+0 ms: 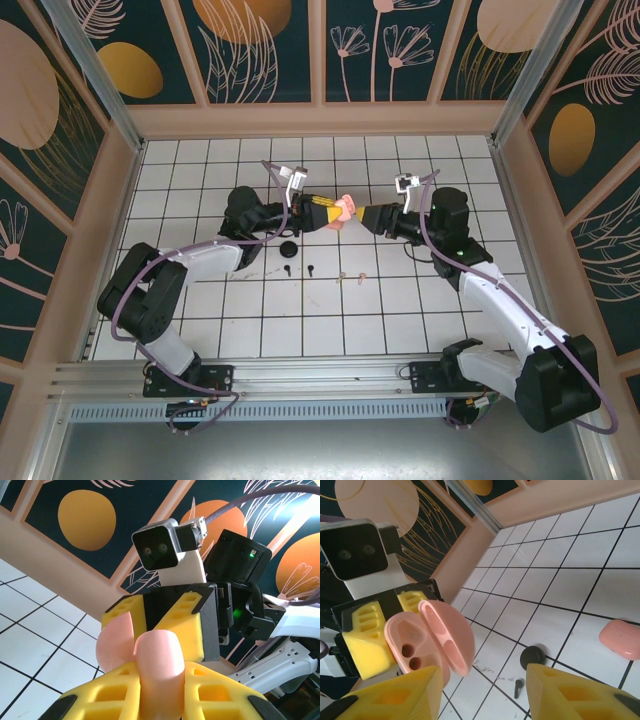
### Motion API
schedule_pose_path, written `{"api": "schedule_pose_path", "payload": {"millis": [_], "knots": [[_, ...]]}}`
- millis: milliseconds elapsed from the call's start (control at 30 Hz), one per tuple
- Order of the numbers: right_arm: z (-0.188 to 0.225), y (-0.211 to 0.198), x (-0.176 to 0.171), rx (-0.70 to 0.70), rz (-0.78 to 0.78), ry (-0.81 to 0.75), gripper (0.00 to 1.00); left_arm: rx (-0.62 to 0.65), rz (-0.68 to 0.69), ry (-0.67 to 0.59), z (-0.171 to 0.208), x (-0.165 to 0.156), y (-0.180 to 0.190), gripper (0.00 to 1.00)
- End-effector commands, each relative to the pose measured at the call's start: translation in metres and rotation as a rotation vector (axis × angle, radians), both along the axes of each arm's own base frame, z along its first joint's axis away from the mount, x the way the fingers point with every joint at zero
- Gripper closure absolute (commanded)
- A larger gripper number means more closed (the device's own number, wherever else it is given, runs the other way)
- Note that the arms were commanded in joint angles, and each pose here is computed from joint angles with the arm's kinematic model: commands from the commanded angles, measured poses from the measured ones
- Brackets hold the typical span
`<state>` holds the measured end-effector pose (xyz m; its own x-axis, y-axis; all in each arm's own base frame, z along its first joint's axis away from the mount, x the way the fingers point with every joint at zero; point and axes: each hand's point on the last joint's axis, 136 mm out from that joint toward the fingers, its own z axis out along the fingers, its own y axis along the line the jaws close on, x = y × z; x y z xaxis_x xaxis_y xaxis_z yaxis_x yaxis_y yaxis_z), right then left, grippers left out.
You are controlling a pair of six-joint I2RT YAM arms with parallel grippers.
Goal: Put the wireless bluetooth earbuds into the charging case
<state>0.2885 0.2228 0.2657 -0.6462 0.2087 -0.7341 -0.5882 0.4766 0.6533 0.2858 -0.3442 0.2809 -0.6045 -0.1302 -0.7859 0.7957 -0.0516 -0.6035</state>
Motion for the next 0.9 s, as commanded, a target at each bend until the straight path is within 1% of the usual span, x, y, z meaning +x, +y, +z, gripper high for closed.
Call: {"api": "schedule_pose_path", "payload": {"millis": [0, 233, 500, 867], "knots": [[0.011, 0.006, -0.002, 0.038, 0.036, -0.038, 0.52, -0.024, -0.021, -0.027, 0.005, -0.005, -0.002, 1.0], [0.012, 0.01, 0.0, 0.043, 0.044, -0.034, 0.56, -0.029, -0.02, -0.029, 0.006, -0.004, -0.003, 1.0], [0.01, 0.015, 0.0, 0.044, 0.054, -0.028, 0.57, -0.035, -0.019, -0.033, 0.009, -0.003, -0.004, 1.0], [0.008, 0.02, 0.001, 0.053, 0.062, -0.017, 0.66, -0.048, -0.018, -0.031, 0.01, -0.004, -0.007, 1.0]]}}
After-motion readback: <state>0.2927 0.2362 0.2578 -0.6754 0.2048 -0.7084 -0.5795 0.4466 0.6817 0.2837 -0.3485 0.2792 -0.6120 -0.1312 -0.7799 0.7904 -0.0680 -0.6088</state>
